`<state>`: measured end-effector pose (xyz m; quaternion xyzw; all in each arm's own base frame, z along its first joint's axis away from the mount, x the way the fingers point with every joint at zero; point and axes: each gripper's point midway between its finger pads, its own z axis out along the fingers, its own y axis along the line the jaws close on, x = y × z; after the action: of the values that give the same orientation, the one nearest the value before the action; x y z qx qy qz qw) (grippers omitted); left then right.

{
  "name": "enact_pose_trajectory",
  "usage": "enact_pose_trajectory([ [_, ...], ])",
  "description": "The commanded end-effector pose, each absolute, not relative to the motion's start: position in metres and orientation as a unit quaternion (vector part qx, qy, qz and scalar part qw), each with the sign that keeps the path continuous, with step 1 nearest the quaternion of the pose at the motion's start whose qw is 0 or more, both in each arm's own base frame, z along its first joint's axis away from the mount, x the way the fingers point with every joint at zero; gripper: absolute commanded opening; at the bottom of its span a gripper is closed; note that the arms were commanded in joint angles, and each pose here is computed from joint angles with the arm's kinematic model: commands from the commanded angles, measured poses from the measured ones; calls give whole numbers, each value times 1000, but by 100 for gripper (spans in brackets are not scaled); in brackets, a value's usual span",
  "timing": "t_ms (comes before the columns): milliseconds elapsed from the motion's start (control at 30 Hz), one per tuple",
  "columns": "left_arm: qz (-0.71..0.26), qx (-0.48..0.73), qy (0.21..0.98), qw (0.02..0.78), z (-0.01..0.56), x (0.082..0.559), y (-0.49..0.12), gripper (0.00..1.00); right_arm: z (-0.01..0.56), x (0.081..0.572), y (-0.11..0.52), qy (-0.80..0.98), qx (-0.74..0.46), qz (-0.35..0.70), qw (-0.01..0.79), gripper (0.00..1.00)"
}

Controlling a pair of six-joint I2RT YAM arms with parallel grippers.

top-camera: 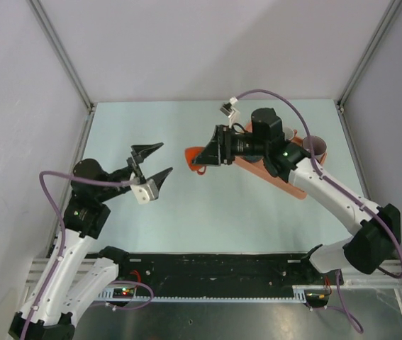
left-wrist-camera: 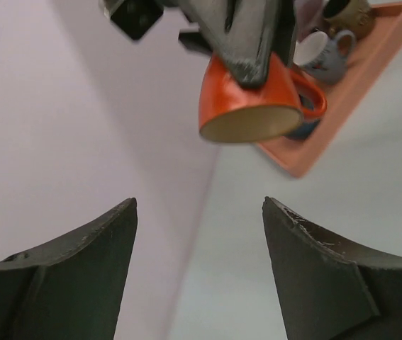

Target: Turn the mug right side up

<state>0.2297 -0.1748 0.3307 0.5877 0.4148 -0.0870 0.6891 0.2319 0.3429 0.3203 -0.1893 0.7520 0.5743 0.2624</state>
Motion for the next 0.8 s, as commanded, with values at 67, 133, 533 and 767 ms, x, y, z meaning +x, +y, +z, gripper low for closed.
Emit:
enact_pose_trajectory([
  [67, 15, 623, 225, 749, 397, 217, -190, 75, 402, 201, 377, 654, -281, 653, 260, 0],
  [133, 12, 625, 219, 750, 398, 215, -192, 72, 406, 196, 386, 654, -295, 648, 255, 0],
  [533, 35, 598, 239, 764, 411, 219, -184, 55, 390, 187, 409, 666, -329, 635, 213, 0],
  [767, 51, 592, 252, 764, 409, 224, -178, 49, 382, 191, 407, 675, -328, 628, 206, 0],
])
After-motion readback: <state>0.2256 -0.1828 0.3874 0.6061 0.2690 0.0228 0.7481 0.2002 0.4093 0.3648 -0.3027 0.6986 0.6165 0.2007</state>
